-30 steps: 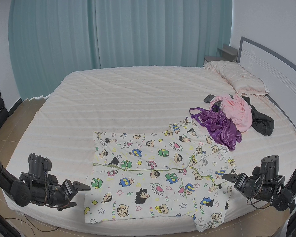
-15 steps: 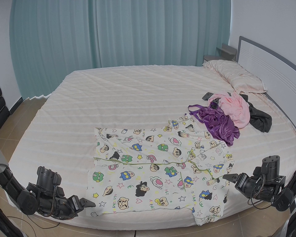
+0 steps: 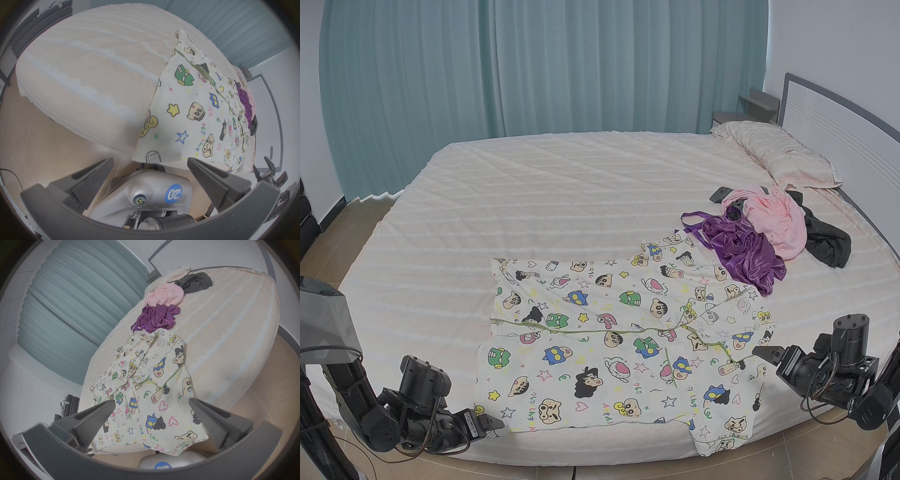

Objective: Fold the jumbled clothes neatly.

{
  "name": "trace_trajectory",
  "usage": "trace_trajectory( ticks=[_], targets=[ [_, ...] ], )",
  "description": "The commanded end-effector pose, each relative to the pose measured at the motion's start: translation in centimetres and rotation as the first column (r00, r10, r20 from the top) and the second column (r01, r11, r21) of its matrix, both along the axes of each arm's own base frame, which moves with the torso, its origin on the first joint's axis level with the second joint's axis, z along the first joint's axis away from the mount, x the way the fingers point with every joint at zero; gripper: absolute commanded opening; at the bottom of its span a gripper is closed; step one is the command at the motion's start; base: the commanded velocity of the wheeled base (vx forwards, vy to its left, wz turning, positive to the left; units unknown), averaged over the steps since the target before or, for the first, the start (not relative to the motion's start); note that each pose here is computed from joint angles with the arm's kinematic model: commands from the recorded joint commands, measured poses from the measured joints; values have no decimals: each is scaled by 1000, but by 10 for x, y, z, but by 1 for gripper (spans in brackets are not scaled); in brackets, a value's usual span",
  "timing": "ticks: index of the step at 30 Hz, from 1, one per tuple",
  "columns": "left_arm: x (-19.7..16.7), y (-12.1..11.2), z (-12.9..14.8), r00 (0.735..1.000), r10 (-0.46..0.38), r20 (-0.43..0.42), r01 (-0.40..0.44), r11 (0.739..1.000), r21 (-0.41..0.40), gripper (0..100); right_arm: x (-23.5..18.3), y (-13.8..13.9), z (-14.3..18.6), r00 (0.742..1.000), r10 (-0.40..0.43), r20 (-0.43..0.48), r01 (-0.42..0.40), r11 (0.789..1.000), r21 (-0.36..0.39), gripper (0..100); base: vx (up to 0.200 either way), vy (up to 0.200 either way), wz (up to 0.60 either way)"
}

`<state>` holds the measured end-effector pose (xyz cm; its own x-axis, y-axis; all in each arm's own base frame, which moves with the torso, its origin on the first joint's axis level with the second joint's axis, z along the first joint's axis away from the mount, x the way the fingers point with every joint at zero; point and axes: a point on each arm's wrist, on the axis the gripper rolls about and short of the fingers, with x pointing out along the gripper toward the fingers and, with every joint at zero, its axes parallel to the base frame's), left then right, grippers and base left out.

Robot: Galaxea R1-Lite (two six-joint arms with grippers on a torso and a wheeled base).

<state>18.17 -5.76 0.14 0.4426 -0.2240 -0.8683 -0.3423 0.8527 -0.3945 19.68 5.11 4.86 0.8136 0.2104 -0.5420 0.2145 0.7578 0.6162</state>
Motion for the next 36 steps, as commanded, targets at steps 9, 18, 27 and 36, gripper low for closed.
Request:
trace_trajectory(
  ticks=[9, 18, 27, 36],
  targets=[
    [7, -20, -26, 999, 14, 45, -16, 998, 56, 100, -3, 1, -4, 1000, 7, -17, -7, 1000, -7, 100, 0, 0, 0],
    [5, -20, -26, 998, 16, 58, -19, 999, 48, 100, -3, 1, -3, 1000, 6, -11, -7, 1000, -11, 100, 0, 0, 0],
    [7, -19, -24, 995, 62, 72, -63, 998, 13, 0, -6, 4, -5, 1000, -5, -23, 4, 999, -35, 100, 0, 0, 0],
    [3, -14, -20, 990, 96, 104, -95, 995, -10, 0, -8, 4, -6, 1000, -1, -31, 0, 999, -36, 100, 0, 0, 0]
  ],
)
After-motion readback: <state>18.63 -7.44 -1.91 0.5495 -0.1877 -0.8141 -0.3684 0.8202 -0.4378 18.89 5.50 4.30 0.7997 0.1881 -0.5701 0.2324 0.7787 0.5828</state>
